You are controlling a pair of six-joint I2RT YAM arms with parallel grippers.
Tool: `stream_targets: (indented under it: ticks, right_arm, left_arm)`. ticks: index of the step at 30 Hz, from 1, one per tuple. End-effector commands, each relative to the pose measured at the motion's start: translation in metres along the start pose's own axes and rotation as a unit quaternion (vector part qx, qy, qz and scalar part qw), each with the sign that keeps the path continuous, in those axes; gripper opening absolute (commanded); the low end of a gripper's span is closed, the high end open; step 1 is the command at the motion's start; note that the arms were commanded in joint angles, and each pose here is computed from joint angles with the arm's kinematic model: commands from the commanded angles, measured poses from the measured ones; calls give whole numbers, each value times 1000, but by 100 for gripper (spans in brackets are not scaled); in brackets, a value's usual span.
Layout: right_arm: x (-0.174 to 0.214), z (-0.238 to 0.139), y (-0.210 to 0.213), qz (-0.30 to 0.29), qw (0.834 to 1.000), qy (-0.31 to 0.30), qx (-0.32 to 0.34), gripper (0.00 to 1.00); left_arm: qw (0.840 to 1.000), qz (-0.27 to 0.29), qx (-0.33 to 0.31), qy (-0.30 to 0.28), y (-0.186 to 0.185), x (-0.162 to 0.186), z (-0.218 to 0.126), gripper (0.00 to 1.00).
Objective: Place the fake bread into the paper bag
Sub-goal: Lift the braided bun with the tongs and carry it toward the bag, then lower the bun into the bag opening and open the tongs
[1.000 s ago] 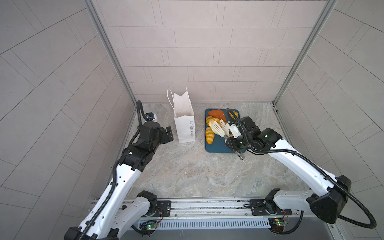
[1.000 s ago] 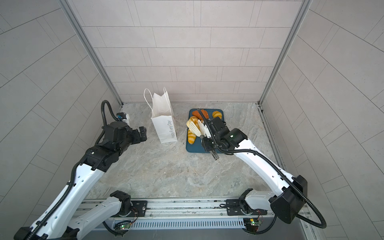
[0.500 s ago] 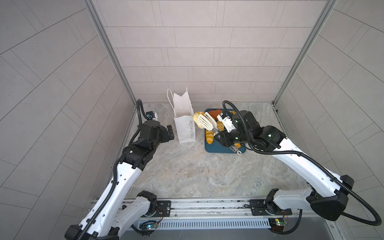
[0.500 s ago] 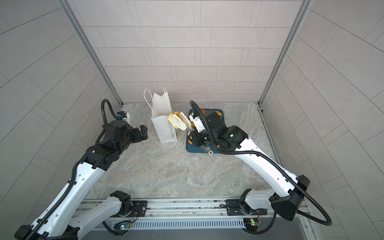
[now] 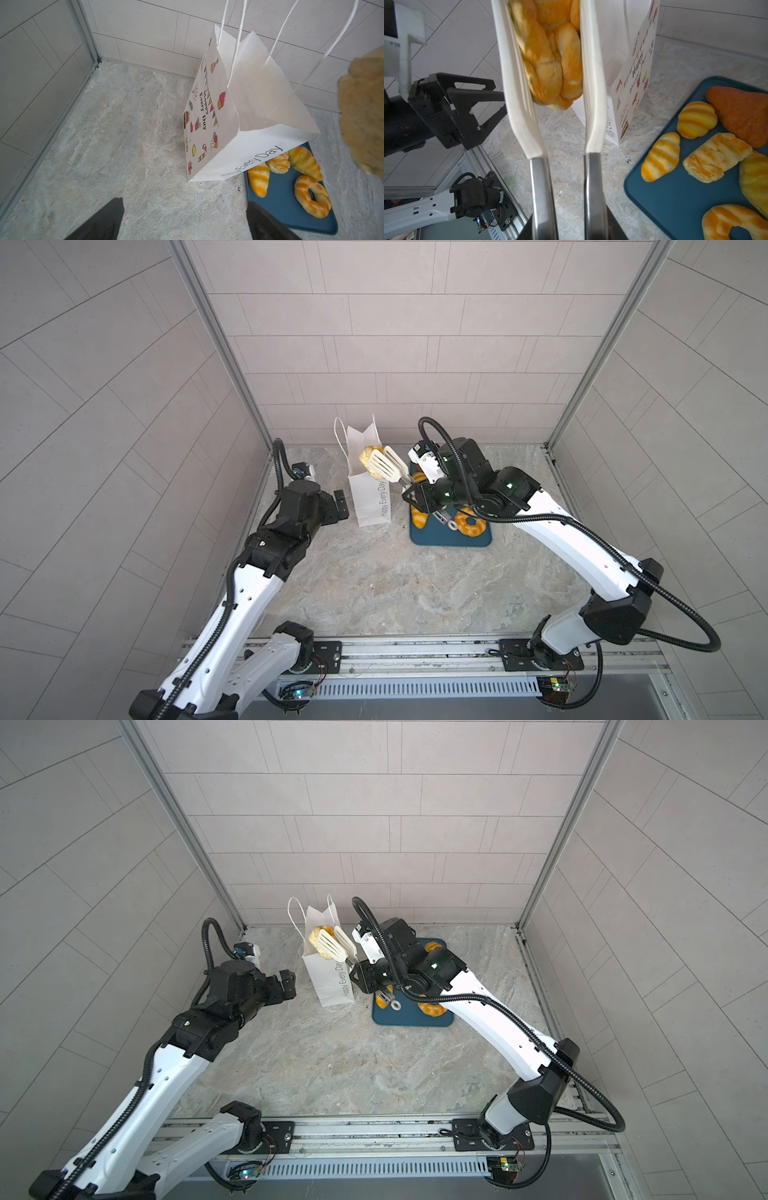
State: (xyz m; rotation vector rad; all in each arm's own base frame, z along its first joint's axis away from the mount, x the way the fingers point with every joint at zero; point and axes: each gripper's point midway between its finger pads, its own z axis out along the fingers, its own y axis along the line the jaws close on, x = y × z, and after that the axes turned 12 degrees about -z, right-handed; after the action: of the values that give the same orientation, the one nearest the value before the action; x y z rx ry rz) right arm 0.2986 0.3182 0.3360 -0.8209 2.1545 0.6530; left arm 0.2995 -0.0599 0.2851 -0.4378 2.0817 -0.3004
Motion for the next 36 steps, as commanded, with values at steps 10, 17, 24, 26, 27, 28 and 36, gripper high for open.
stream_targets:
  ticks: [10, 17, 24, 26, 27, 28, 36]
  right_arm:
    - [-35, 22, -5, -7, 1000, -17, 16, 39]
    - [-44, 37, -14, -3, 999, -18, 32, 38]
    - [-45, 49, -26, -9, 998, 1, 62, 43]
    - [-46, 52, -28, -10, 998, 5, 66, 46]
    - [-46, 52, -29, -10, 998, 7, 67, 47]
    - [-46, 53, -29, -9, 998, 9, 69, 49]
    - [-48, 43, -27, -18, 997, 7, 70, 59]
  left_arm:
    - [1000, -10, 4, -11, -2, -8, -3, 100]
    - [1000, -8, 2, -8, 0, -4, -2, 100]
    - [1000, -5, 3, -10, 1, -4, -4, 100]
    - [1000, -4, 2, -9, 1, -3, -4, 100]
    - [1000, -5, 2, -10, 1, -3, -5, 100]
    - [1000, -4, 2, -10, 2, -3, -5, 100]
    - [1000, -4, 2, -10, 3, -3, -6, 100]
